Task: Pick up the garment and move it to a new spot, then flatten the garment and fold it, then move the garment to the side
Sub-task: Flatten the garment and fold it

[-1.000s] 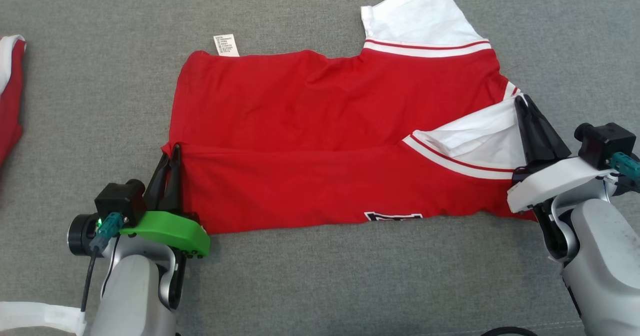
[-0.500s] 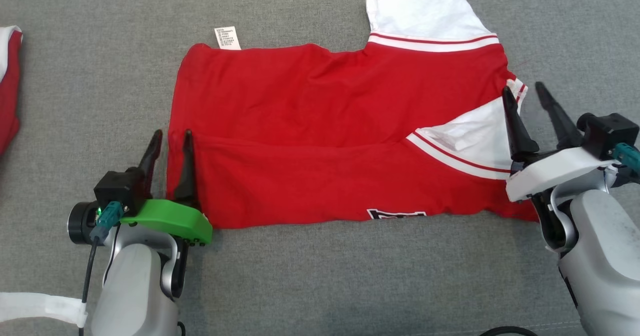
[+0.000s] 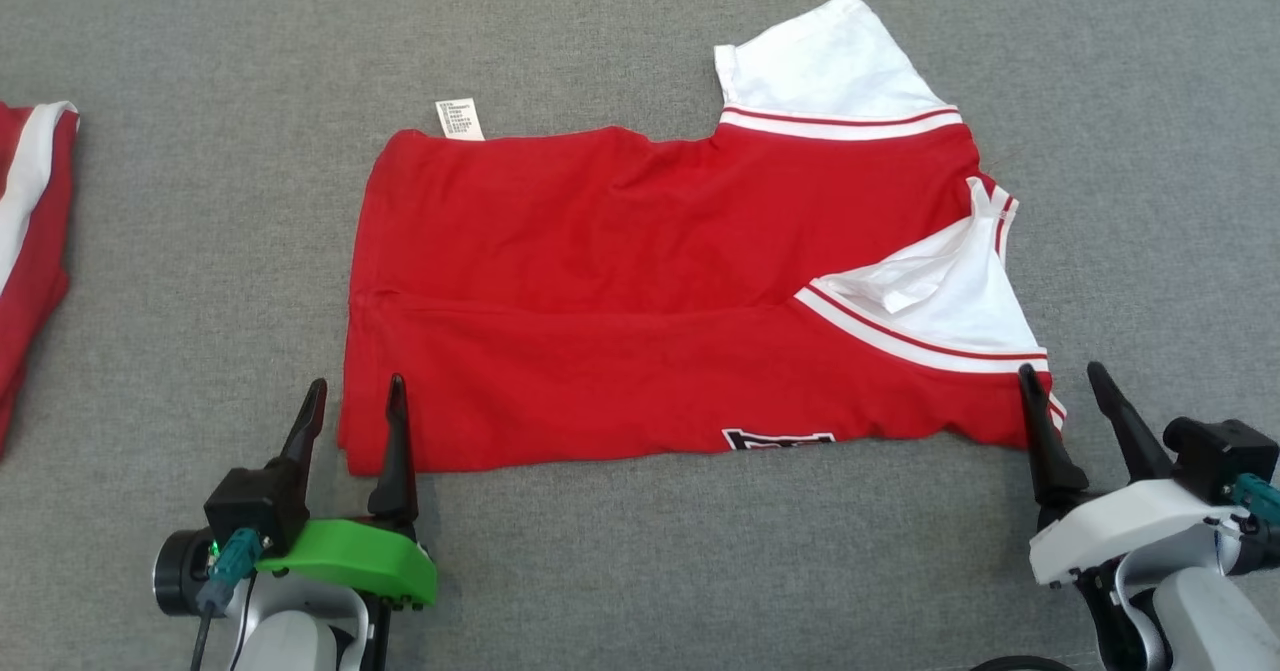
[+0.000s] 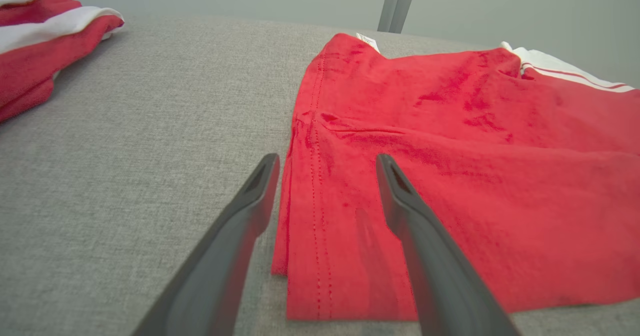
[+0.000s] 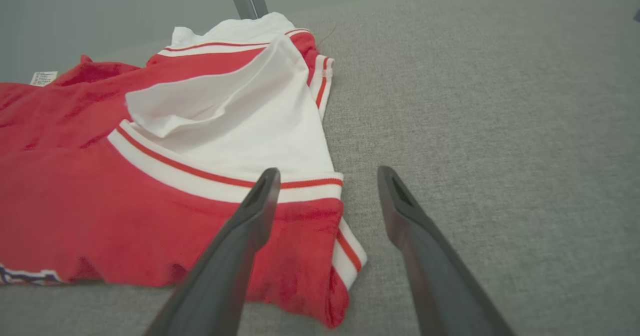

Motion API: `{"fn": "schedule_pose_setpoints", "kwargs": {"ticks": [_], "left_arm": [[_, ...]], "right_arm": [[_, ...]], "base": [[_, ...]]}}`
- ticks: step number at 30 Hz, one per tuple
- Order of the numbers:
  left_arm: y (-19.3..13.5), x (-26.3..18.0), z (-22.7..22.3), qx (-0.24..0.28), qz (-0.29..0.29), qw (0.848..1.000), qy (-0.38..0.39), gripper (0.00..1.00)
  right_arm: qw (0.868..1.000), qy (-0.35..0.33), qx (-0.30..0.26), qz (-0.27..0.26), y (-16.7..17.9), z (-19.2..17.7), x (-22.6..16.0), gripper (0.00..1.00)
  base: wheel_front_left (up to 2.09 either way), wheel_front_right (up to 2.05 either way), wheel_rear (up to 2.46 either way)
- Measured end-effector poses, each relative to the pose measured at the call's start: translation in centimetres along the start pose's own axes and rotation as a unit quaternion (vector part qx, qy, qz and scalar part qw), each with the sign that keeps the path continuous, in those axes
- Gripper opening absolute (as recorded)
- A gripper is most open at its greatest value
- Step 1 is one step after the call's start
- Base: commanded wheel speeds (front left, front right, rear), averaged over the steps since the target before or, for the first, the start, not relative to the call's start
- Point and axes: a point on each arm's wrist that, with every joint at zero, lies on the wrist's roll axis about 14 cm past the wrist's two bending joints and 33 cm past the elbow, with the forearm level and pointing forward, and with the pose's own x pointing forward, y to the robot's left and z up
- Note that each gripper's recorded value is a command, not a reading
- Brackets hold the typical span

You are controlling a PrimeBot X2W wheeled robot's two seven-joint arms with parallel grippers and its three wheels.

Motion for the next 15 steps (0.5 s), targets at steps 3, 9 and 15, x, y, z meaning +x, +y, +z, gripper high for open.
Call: {"fn": "schedule_pose_setpoints", "kwargs": {"ticks": [3,9,15], "left_arm": [[-0.1,-0.8,-0.5,-0.003,0.0,1.0,0.006,1.0],[-0.6,-1.1,-0.4,-0.002,-0.007,1.0,0.007,1.0],[-0.5,-1.3,-0.2,0.001,-0.007,1.0,0.005,1.0]], "right_arm": [[1.0,0.015,0.018,0.0,0.3,-1.1,-1.2,1.0],[0.999,0.038,0.032,-0.005,0.1,-2.5,-1.7,1.0],[0.998,0.062,0.031,-0.013,-0.4,-3.9,-1.4,0.99]], "base": [[0.0,0.0,0.0],[0.0,0.0,0.0],[0.0,0.0,0.0]]}}
